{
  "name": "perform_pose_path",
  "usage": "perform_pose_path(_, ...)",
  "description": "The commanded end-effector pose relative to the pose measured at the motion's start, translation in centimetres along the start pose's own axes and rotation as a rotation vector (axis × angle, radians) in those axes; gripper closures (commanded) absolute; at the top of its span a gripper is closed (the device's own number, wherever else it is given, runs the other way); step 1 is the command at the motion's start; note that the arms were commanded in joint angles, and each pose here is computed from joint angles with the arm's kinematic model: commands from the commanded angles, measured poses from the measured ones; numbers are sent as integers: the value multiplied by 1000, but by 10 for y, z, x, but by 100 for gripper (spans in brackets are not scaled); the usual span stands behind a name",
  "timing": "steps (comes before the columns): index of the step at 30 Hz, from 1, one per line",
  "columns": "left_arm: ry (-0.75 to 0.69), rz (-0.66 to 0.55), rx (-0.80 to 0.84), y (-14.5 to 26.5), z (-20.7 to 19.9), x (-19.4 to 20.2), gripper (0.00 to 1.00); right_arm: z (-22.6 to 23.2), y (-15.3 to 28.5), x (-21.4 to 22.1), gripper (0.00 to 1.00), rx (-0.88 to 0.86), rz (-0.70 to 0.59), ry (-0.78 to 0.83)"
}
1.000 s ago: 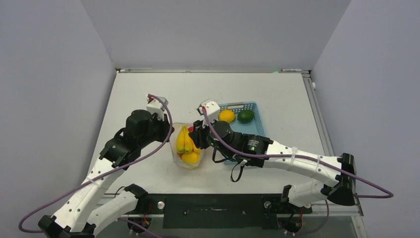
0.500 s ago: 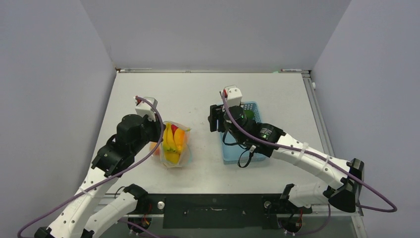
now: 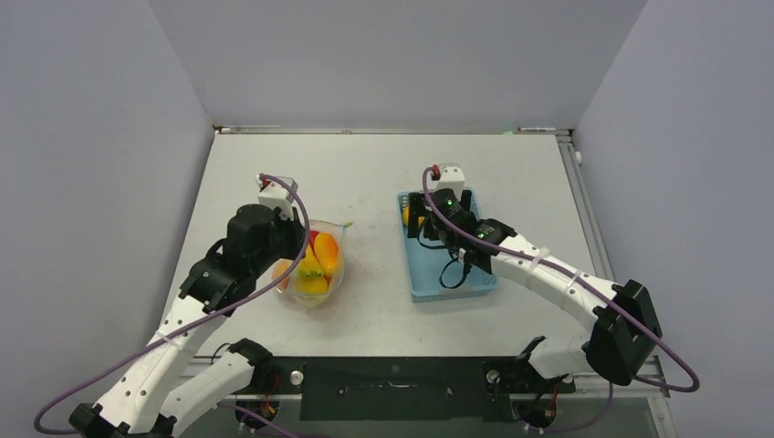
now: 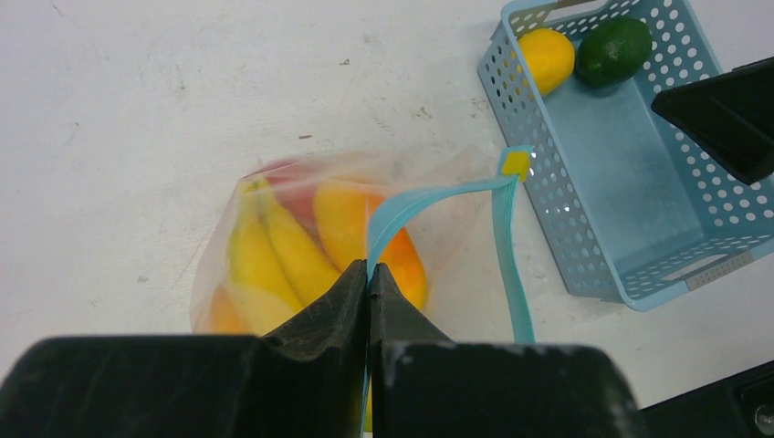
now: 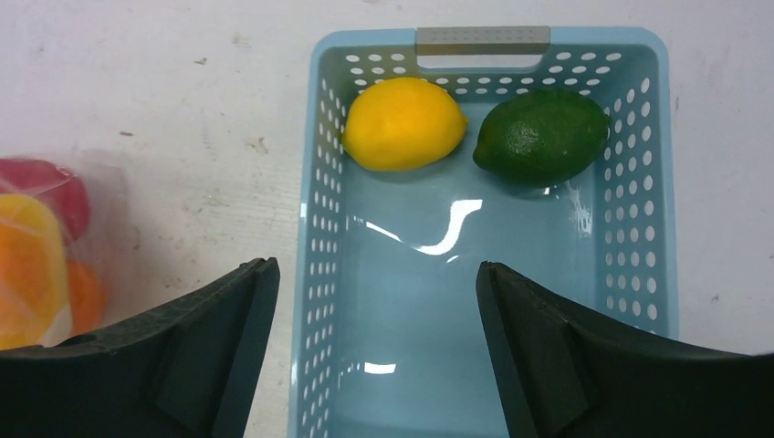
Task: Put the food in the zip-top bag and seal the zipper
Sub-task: Pick up the fake fruit from the bin.
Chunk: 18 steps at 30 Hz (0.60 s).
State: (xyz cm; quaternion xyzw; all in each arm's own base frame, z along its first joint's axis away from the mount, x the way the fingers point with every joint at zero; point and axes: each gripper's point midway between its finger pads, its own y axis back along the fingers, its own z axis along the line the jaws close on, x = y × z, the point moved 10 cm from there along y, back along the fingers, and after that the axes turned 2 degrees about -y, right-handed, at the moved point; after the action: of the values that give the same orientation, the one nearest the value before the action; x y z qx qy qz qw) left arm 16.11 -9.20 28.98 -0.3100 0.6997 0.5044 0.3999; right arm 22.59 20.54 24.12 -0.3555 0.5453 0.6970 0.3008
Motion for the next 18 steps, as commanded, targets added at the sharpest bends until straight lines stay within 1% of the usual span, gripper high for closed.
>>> perform_pose_path(1,9,-21,63,-3,-7,-10,100,-6,-24,6,18,20,13,-68)
perform_pose_path(6,4,-1,77,-5,-8,-8,100,-20,-45,12,15,97,39,-101)
perform_pose_path(16,-1,3,92,-5,-9,-8,100,-49,-75,18,5,253,31,-175)
perform_pose_path(18,-2,2,93,-5,-9,-8,100,-52,-79,19,4,273,28,-193)
